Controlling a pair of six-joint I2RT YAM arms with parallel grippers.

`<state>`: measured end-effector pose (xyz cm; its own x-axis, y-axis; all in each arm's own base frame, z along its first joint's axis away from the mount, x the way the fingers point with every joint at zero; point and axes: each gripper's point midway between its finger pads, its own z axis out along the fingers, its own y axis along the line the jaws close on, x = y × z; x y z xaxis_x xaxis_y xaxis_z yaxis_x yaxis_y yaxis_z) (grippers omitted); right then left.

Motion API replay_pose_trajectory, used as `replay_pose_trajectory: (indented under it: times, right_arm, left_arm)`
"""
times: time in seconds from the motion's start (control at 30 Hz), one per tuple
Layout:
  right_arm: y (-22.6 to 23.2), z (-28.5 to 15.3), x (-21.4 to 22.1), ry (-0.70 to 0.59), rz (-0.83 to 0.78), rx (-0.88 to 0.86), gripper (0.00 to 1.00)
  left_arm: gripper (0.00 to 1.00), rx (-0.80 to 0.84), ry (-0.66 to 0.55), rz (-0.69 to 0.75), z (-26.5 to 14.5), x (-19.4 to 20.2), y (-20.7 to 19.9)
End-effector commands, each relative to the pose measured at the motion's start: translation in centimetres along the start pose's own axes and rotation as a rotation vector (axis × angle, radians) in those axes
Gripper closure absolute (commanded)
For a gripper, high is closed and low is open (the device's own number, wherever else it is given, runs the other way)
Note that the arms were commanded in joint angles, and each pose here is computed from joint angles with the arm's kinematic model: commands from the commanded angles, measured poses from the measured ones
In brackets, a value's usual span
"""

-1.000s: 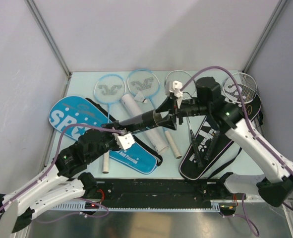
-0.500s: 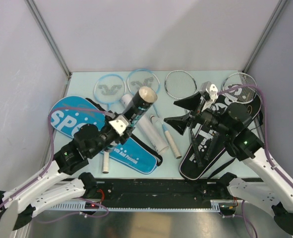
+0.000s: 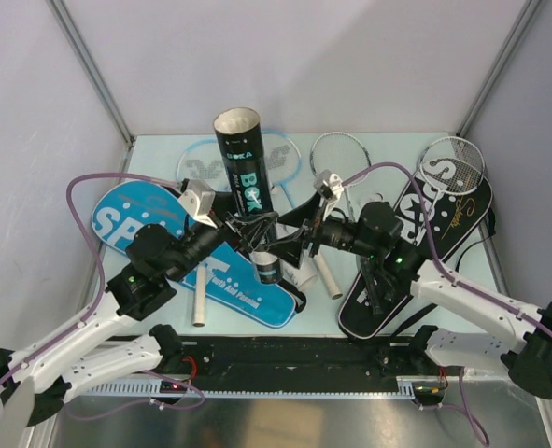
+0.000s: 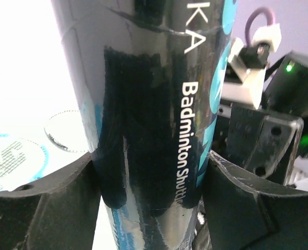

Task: Pack up the badminton gear
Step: Adjust the shuttle tube.

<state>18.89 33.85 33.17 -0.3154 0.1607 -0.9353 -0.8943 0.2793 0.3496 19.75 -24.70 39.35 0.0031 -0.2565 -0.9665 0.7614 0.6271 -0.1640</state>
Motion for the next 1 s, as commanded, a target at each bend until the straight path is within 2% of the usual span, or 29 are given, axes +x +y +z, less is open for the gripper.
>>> replay_pose_trajectory:
  times: [0.0,0.27,0.4,0.5,0.57,0.67,0.73,0.87,0.97]
  right_arm:
    - [2.0,1.7,-2.5,-0.128,-0.060,-0.066,0.01]
    - [4.0,3.5,-0.4,-0.088,-0.050,-0.226,0.07]
    - [4.4,3.8,0.5,-0.062,-0.029,-0.272,0.20]
    - [5.0,3.6,1.0,-0.035,-0.025,-0.324,0.33]
    - [5.1,3.4,1.3,-0.020,-0.020,-0.349,0.42]
    - [5.1,3.0,1.2,-0.023,0.003,-0.374,0.50]
    - [4.9,2.6,0.8,-0.046,0.027,-0.386,0.56]
    - [4.2,1.8,-0.1,-0.101,0.077,-0.409,0.63]
    - [3.5,1.4,-0.4,-0.115,0.106,-0.411,0.67]
  left_arm:
    - [0.39,0.080,-0.214,-0.120,-0.2,-6.5,-2.2]
    - [0.37,0.089,-0.257,-0.139,-0.4,-6.4,-2.1]
    - [0.37,0.094,-0.259,-0.134,-0.5,-6.0,-2.1]
    - [0.34,0.070,-0.257,-0.134,-0.7,-5.6,-1.6]
    - [0.29,0.042,-0.260,-0.139,-0.9,-5.3,-1.1]
    - [0.14,-0.014,-0.273,-0.151,-1.6,-4.9,0.0]
    - [0.08,-0.044,-0.280,-0.153,-2.2,-4.7,0.7]
    - [0.02,-0.107,-0.283,-0.154,-3.4,-4.1,1.9]
    - [0.00,-0.152,-0.268,-0.154,-4.1,-3.6,2.8]
